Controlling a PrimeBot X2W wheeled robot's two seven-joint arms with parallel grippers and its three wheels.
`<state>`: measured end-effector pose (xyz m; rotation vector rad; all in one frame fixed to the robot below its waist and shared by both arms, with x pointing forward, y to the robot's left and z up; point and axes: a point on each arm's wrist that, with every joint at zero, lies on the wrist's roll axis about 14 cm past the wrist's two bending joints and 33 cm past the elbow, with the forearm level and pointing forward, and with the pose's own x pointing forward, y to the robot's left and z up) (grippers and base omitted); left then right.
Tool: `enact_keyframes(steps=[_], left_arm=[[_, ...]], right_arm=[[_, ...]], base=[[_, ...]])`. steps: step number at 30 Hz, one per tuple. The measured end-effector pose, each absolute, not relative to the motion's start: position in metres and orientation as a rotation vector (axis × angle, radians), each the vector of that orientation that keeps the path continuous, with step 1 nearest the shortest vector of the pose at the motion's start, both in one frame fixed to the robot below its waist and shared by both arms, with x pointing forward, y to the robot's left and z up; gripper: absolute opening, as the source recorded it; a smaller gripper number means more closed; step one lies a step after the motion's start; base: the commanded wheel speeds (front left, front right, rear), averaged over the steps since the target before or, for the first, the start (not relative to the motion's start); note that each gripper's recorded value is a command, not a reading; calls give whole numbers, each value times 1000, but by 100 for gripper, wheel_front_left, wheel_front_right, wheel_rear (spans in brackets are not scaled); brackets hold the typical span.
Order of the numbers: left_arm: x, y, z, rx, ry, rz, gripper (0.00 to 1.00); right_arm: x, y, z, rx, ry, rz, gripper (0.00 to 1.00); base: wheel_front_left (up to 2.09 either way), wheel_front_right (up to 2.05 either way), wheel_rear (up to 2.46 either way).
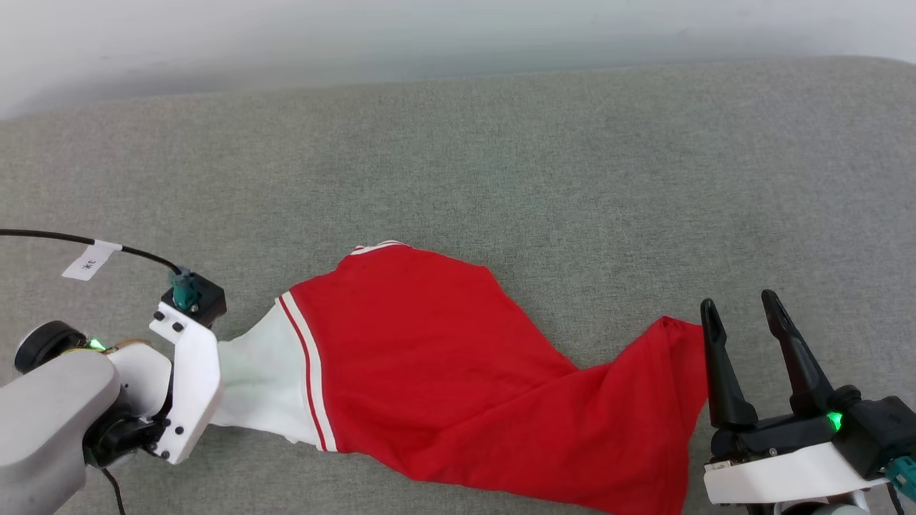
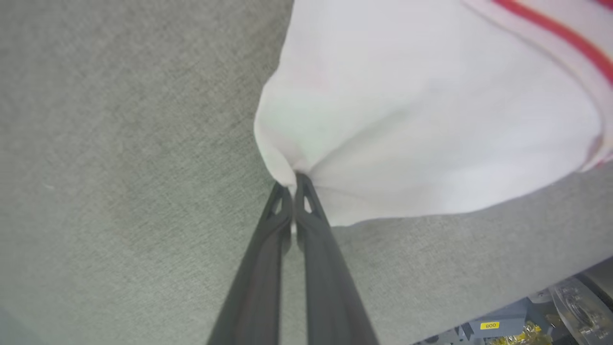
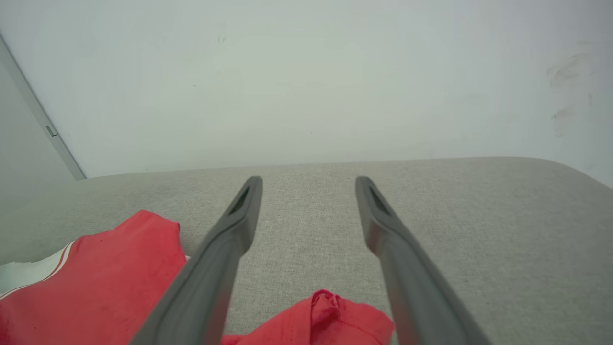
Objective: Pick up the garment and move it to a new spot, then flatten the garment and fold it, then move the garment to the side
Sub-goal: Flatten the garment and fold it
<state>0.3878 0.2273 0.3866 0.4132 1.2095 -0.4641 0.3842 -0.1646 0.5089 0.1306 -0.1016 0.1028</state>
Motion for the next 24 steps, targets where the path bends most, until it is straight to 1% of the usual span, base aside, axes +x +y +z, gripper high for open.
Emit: enact_keyframes(steps=[4, 8, 11, 14, 17, 21, 24], left_arm=[[407, 215, 410, 409, 1034, -483, 100], [440, 195, 458, 405, 709, -479, 100], [458, 185, 501, 373, 447, -430, 100], [464, 179, 536, 326, 217, -369, 100], [461, 180, 559, 282, 41, -291, 100], [449, 185, 567, 238, -59, -184, 100], [443, 193, 571, 215, -98, -91, 100]], right_arm=[[381, -169, 518, 123, -128, 91, 100], [378, -175, 530, 115, -166, 78, 100], [377, -178, 541, 98, -197, 71, 100], [380, -181, 555, 71, -241, 70, 100], [389, -184, 574, 24, -299, 93, 100], [403, -178, 592, -62, -335, 172, 100], [418, -166, 605, -131, -321, 258, 100]], base=[[0, 0, 0], [0, 0, 0], [0, 0, 0], [0, 0, 0], [0, 0, 0], [0, 0, 0], [0, 0, 0]])
